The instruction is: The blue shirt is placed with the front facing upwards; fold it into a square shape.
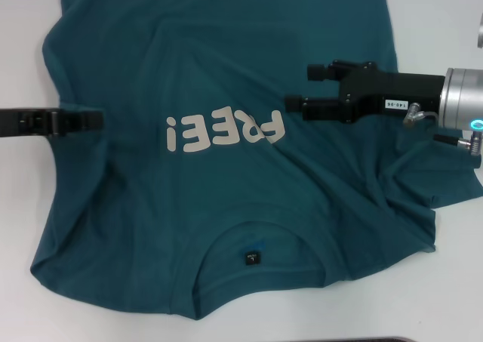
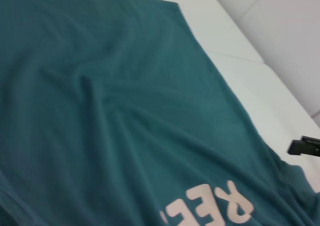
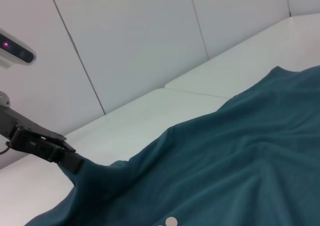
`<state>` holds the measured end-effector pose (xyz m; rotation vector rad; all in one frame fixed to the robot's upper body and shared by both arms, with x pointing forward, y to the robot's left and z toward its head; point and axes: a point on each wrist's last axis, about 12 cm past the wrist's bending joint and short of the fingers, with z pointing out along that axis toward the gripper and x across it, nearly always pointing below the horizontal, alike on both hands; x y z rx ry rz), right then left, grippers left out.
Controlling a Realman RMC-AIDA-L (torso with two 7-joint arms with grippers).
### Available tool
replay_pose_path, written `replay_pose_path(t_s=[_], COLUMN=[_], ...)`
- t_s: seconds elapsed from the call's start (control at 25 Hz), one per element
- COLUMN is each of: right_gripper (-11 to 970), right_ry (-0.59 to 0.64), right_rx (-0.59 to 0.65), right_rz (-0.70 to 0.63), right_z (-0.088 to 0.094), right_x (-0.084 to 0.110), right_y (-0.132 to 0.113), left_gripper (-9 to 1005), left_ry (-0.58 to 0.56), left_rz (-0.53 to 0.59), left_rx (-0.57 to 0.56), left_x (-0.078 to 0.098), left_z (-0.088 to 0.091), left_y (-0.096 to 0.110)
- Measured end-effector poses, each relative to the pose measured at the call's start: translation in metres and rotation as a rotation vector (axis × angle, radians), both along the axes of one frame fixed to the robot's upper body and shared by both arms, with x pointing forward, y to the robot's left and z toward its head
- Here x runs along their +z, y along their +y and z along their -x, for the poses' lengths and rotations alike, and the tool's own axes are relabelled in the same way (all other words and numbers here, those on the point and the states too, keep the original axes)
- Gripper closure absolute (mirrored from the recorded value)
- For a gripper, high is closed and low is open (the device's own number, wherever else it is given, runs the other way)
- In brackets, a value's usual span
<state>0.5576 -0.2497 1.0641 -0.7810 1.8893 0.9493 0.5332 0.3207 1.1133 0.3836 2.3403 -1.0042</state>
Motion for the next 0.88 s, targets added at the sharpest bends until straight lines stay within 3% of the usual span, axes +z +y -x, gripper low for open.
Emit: replay_pose_path(t_s=[0.2,0.4,0.88], right_gripper=[49,49,50], right_ry=[0.005,0.007,-0.001], right_rx=[-0.004,-0.011,-0.015], right_rz=[-0.003,-0.004,-0.004], right_z=[0.002,0.002,0.0], right_x=[-0.001,-0.002,0.001], right_y=[-0.001,-0.003,-0.004], left_gripper=[966,771,505], left_ry=[-0.005,-0.025,-0.02], left_rz=[0.021,0.002,-0.034], left_rx=[-0.044,-0.022,0.056], left_x=[-0.004,-0.008,-0.014], left_z=[-0.006,-0.011,0.001], left_y=[-0.014,-0.017,0.006])
